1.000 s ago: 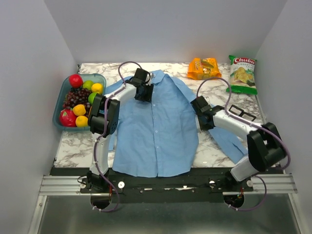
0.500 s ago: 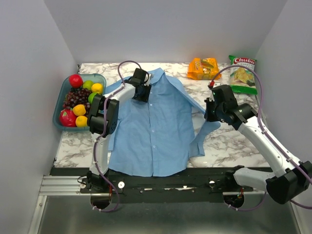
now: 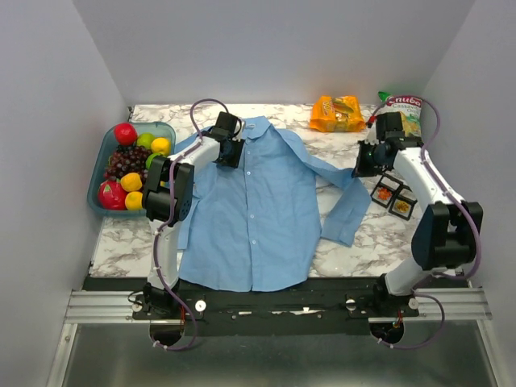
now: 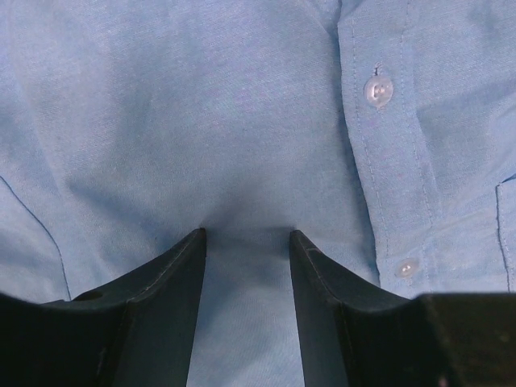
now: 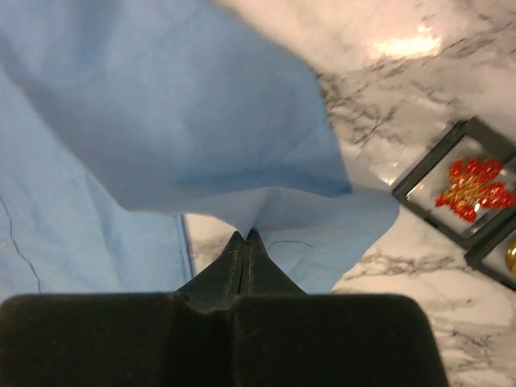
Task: Pin the brooch onto the clothing
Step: Flatten out the clothes at the center of the board.
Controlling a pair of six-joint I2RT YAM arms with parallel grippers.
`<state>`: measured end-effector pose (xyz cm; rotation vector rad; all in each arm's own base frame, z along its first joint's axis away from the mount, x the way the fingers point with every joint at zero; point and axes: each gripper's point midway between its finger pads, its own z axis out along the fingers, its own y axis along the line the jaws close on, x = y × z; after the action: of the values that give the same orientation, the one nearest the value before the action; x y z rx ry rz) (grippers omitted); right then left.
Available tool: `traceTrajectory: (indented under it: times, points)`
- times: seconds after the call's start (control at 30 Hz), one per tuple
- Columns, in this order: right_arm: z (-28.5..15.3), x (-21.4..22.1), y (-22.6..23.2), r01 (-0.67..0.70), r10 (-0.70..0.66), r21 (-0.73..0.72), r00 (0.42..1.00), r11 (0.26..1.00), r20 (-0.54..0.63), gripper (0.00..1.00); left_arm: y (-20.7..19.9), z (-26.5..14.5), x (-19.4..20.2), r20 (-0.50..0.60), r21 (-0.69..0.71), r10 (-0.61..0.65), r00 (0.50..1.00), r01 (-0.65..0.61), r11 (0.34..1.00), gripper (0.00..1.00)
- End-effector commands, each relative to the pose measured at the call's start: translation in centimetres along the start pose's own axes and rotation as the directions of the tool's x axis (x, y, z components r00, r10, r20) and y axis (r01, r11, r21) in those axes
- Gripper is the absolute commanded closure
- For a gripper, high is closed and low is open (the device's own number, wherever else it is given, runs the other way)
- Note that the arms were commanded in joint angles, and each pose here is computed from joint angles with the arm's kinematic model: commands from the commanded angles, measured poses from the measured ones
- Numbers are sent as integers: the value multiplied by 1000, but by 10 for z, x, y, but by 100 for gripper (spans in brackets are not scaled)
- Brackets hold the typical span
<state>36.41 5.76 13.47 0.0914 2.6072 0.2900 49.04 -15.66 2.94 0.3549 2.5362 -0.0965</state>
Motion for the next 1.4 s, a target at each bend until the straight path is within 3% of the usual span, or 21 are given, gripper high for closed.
traceTrajectory:
  times: [0.0, 0.37, 0.57, 1.07, 1.1, 1.23, 1.27, 1.37]
  points:
    - [14, -44, -26, -39, 40, -22, 998, 999, 46, 99, 15, -5, 14, -48, -58, 23, 999, -26, 998, 46]
    - [61, -124, -81, -199, 202, -41, 974, 979, 101, 99, 23, -4, 18, -63, -94, 44, 997, -50, 994, 46]
    - [84, -140, -105, -275, 277, -30, 955, 961, 107, 99, 24, -5, 18, -65, -96, 58, 996, -64, 993, 46]
    - [72, -166, -135, -355, 337, 43, 914, 934, 227, 99, 20, -25, 0, -22, -104, 74, 997, -76, 992, 43]
    - [72, -166, -130, -348, 335, 23, 916, 937, 220, 94, 16, -29, -4, -8, -91, 78, 997, -78, 993, 42]
    - [59, -159, -109, -309, 308, -33, 927, 951, 212, 39, -6, -46, -20, 50, -35, 113, 992, -112, 993, 25]
    - [43, -163, -102, -281, 281, -36, 928, 959, 245, 34, -13, -50, -24, 63, -21, 122, 990, -121, 992, 19]
    - [37, -151, -89, -216, 207, 8, 945, 976, 254, 26, -26, -68, -37, 116, 3, 127, 985, -128, 992, 13]
